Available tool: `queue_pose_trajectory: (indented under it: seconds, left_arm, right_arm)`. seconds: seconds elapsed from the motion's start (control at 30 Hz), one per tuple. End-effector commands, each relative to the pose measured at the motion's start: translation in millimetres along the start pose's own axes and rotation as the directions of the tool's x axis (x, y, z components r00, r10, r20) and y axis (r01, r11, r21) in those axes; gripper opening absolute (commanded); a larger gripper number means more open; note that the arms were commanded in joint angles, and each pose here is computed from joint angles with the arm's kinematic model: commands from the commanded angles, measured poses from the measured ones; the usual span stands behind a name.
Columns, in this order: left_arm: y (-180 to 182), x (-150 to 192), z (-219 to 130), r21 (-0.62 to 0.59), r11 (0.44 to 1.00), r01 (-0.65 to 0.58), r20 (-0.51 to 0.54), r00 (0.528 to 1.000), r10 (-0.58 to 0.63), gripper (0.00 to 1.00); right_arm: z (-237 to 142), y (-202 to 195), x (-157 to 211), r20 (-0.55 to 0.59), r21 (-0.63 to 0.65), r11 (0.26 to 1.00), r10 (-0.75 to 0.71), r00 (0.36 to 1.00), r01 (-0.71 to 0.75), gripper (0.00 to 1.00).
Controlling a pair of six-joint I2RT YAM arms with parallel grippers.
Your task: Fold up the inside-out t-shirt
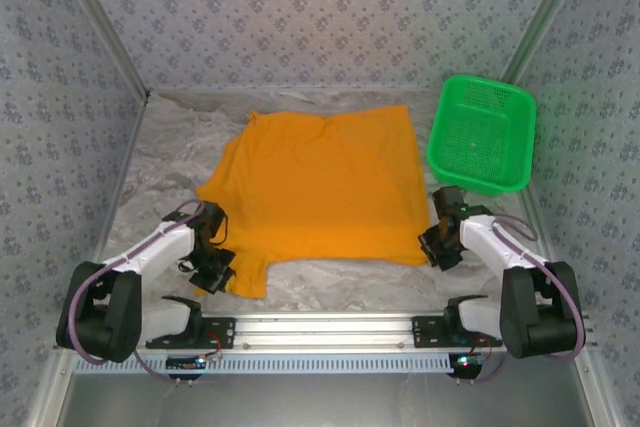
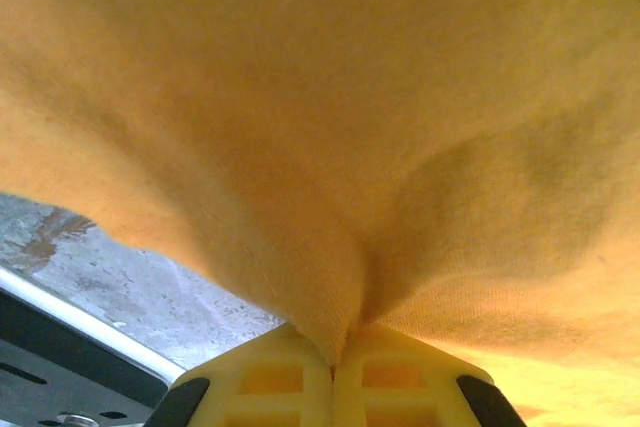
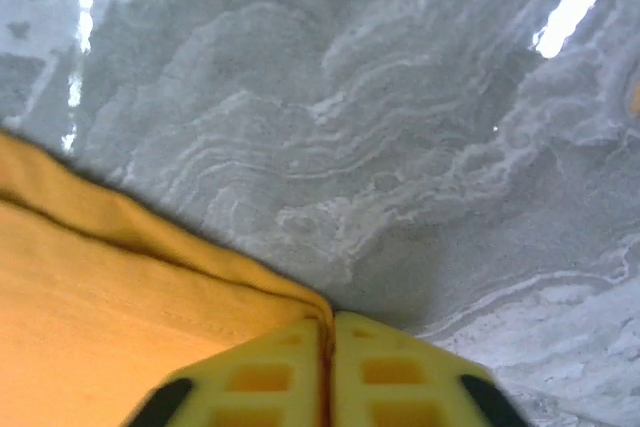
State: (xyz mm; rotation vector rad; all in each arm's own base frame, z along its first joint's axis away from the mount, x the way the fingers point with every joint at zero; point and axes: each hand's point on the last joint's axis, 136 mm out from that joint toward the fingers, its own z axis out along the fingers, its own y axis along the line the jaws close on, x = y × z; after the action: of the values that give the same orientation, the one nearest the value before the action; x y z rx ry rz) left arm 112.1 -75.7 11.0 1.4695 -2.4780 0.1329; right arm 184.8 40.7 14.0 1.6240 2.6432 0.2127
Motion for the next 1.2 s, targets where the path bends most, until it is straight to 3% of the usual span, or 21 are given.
queue_pose_trajectory:
  seconds: [0.0, 0.13, 0.27, 0.4, 0.5, 0.63, 0.8, 1.0, 1.03, 1.07, 1.13, 1.17]
  left_arm:
    - [25, -16, -4, -0.076, 0.996, 0.040, 0.111, 0.993, -0.031, 0.00]
    - [57, -9, -43, -0.112, 0.991, 0.069, 0.166, 0.985, -0.049, 0.00]
    - [88, 10, -58, -0.087, 0.992, 0.094, 0.135, 0.987, -0.082, 0.00]
    - [93, 6, -85, -0.001, 0.997, 0.073, 0.218, 0.973, -0.071, 0.00]
    - [70, 0, -101, 0.074, 0.997, 0.005, 0.261, 0.965, -0.024, 0.00]
    - [46, -15, -119, 0.027, 0.999, -0.019, 0.328, 0.945, 0.009, 0.00]
    - [-8, -38, -131, 0.013, 0.997, -0.078, 0.395, 0.916, 0.067, 0.00]
    - [-91, -61, -133, -0.054, 0.983, -0.173, 0.387, 0.904, 0.181, 0.00]
    - [-106, -65, -135, -0.053, 0.981, -0.188, 0.392, 0.899, 0.194, 0.03]
    - [-122, -69, -136, -0.051, 0.979, -0.199, 0.399, 0.894, 0.202, 0.16]
    - [-162, -71, -137, -0.006, 0.960, -0.280, 0.413, 0.874, 0.258, 0.57]
    - [-178, -70, -138, 0.000, 0.949, -0.315, 0.411, 0.865, 0.287, 0.66]
  right_arm:
    - [8, -11, -2, 0.049, 0.047, 0.997, 0.053, 0.997, -0.055, 0.00]
    - [-14, -41, -6, 0.129, 0.154, 0.984, 0.073, 0.989, -0.093, 0.00]
    - [-33, -72, 0, 0.169, 0.227, 0.968, 0.070, 0.983, -0.108, 0.00]
    - [-56, -81, -1, 0.226, 0.192, 0.973, 0.085, 0.970, -0.130, 0.00]
    - [-70, -62, -2, 0.215, 0.112, 0.985, 0.103, 0.971, -0.130, 0.00]
    - [-83, -33, -15, 0.241, 0.104, 0.987, 0.096, 0.966, -0.125, 0.00]
    - [-65, 6, -30, 0.205, 0.050, 0.983, 0.165, 0.965, -0.179, 0.00]
    - [-52, 52, -58, 0.234, 0.060, 0.977, 0.184, 0.955, -0.203, 0.00]
    - [-48, 56, -62, 0.241, 0.069, 0.976, 0.183, 0.953, -0.204, 0.00]
    - [-43, 61, -67, 0.253, 0.076, 0.977, 0.175, 0.951, -0.199, 0.05]
    - [-33, 62, -71, 0.247, 0.108, 0.972, 0.177, 0.953, -0.209, 0.35]
    - [-28, 63, -72, 0.232, 0.111, 0.972, 0.178, 0.956, -0.208, 0.46]
